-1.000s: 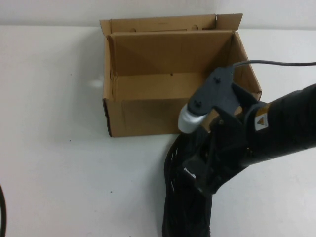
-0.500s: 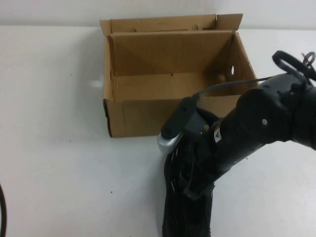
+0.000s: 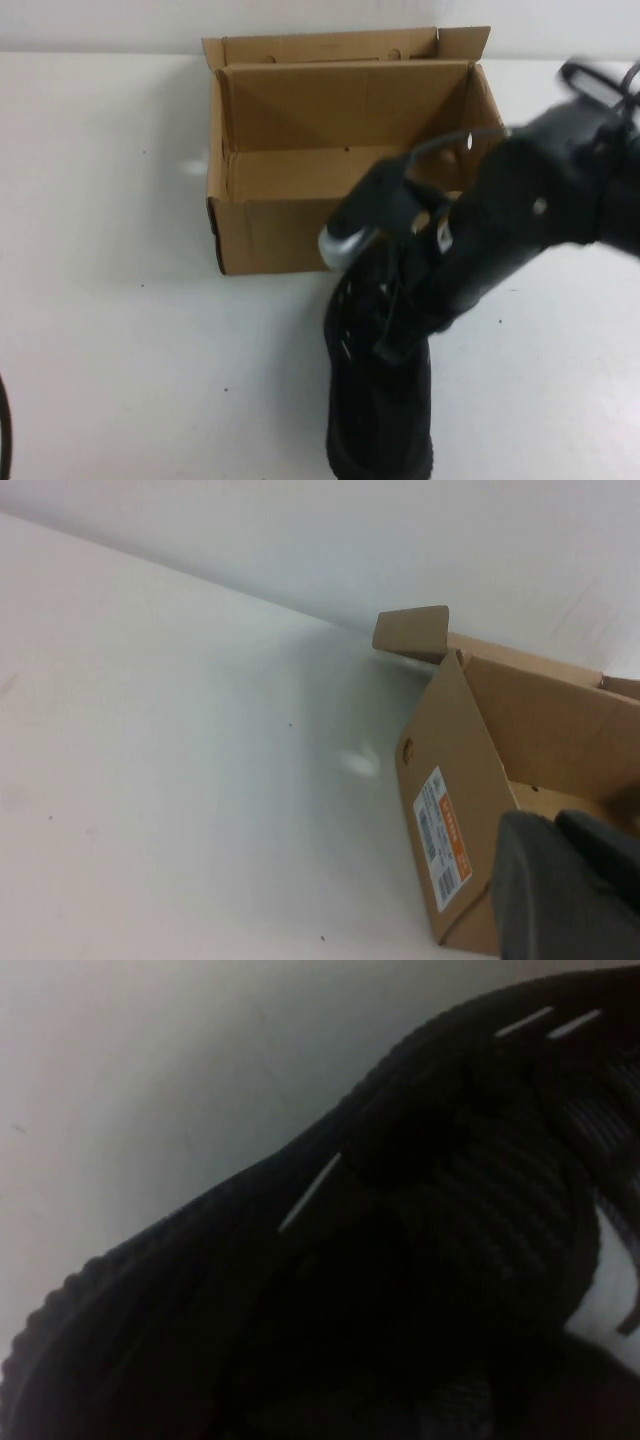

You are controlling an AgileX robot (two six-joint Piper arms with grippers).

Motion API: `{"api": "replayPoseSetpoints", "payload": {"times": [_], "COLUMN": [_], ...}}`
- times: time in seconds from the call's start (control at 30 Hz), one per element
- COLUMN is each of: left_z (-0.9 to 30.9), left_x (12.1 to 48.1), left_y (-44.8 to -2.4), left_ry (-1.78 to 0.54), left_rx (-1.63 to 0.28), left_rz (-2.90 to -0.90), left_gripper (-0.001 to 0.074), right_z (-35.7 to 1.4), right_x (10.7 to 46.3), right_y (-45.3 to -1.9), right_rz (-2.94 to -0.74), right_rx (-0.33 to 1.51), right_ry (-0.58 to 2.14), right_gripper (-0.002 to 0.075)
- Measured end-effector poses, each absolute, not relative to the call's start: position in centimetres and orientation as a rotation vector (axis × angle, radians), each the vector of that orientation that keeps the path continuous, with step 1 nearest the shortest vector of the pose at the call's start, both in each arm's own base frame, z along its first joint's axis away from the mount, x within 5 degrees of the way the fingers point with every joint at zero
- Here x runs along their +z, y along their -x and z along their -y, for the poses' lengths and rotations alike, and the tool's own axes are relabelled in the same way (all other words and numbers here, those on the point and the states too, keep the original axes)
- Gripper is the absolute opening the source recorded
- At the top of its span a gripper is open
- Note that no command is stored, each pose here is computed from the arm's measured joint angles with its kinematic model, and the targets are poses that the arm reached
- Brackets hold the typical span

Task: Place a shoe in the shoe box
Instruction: Pick up the shoe from the table

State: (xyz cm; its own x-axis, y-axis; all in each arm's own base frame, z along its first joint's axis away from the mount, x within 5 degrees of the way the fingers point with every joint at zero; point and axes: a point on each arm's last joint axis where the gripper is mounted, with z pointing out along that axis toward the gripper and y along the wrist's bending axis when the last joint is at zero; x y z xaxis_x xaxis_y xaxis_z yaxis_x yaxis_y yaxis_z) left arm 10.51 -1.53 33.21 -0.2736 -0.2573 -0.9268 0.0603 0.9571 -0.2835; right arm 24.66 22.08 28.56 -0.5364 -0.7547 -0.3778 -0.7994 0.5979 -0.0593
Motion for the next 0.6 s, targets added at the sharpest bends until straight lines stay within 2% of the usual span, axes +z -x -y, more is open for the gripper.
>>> {"api": "replayPoseSetpoints", "payload": {"times": [0.2,0.33,0.47,0.6], "left_z": [1.7,1.8,2.1,2.7], "left_x": [33.9,34.3,34.7,35.5], "left_y": [-10.6,-10.5,-10.1,-9.8], "left_ry": [0.148,0.141,-0.024,-0.250], "left_rx": [-0.343,-0.358,-0.272,-0.212], "left_rz": [-1.754,-1.757,-1.802,-1.818], "left_gripper": [-0.0003,-0.0003,-0.0003,-0.0003], "right_z": [-21.9,-21.8,-21.6,-21.4], "right_x": [36.2,39.7,42.3,43.1], "right_y": [-23.7,-23.4,-23.4,-23.4], "right_rz": [-2.411,-2.366,-2.334,-2.334], "right_rx": [0.272,0.305,0.332,0.330], "right_ry": [1.216,1.190,1.083,1.018], "right_gripper": [0.0005,0.0004,0.0004,0.0004]}}
